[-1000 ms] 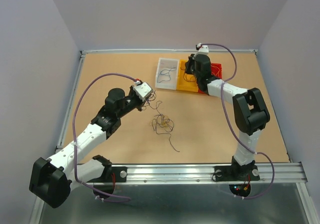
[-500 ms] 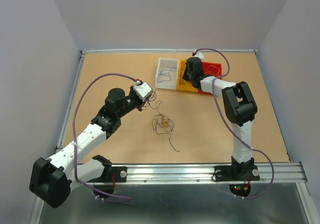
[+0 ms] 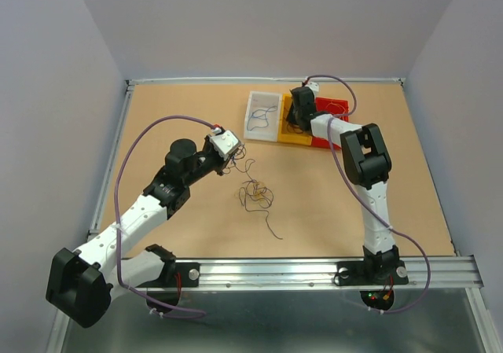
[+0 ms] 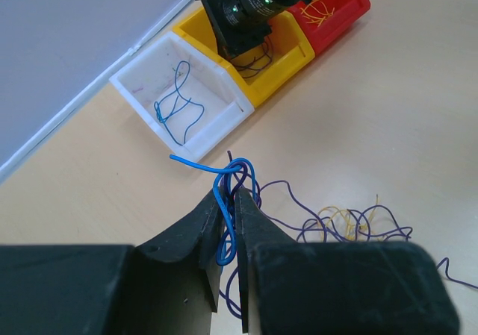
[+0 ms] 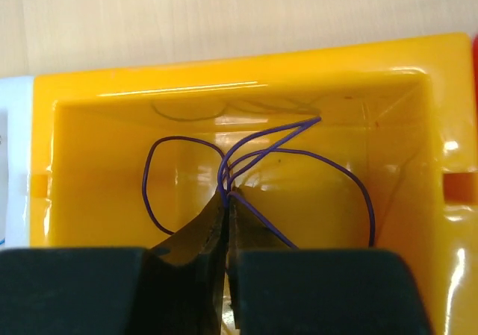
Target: Untangle the cables
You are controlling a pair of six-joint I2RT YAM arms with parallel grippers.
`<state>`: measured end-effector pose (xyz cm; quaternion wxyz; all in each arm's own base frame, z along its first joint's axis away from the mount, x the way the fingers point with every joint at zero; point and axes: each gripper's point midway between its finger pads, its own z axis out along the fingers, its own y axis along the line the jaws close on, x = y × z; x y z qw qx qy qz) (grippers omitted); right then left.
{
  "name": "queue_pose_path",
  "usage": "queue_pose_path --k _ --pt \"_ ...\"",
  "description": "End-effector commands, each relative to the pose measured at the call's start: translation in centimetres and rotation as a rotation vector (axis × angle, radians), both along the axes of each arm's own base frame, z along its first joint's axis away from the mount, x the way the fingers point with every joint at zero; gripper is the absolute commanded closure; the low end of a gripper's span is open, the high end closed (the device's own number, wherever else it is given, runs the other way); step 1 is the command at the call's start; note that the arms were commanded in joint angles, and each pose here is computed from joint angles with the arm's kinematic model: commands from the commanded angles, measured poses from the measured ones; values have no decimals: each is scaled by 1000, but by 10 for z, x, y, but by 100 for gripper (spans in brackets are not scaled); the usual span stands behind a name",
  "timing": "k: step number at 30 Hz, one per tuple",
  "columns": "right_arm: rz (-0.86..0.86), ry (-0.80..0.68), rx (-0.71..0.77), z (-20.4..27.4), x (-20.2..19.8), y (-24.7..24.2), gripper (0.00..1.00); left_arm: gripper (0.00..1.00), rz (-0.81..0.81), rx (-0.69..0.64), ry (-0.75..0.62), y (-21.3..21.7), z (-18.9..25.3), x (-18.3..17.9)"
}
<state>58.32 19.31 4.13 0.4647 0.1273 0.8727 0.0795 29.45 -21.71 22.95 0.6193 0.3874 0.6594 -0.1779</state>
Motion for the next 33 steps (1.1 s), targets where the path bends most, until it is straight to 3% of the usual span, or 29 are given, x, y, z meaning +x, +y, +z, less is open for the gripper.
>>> queue_pose_path --k 1,3,9,13,15,25,30,33 --pt "-19 -21 -47 29 -6 -4 87 79 -15 -29 -70 -3 27 3" --pt "-17 -62 -67 55 -11 -4 75 79 -14 -29 -73 -3 28 3" --pt "-25 -111 -75 101 -28 -9 67 79 -14 -27 -70 -4 27 4" --pt "-12 -114 -60 113 -36 -9 52 79 -13 -24 -65 -4 25 5" --pt "-9 -112 -58 117 -40 -9 38 79 -11 -24 -66 -4 26 5" --pt "-19 -103 -101 117 -38 -14 36 79 -9 -20 -65 -4 25 7" --pt "-55 -52 -168 91 -28 -20 35 79 -8 -20 -64 -4 25 6" --pt "-70 -21 -195 72 -24 -23 46 79 -10 -19 -63 -4 24 6"
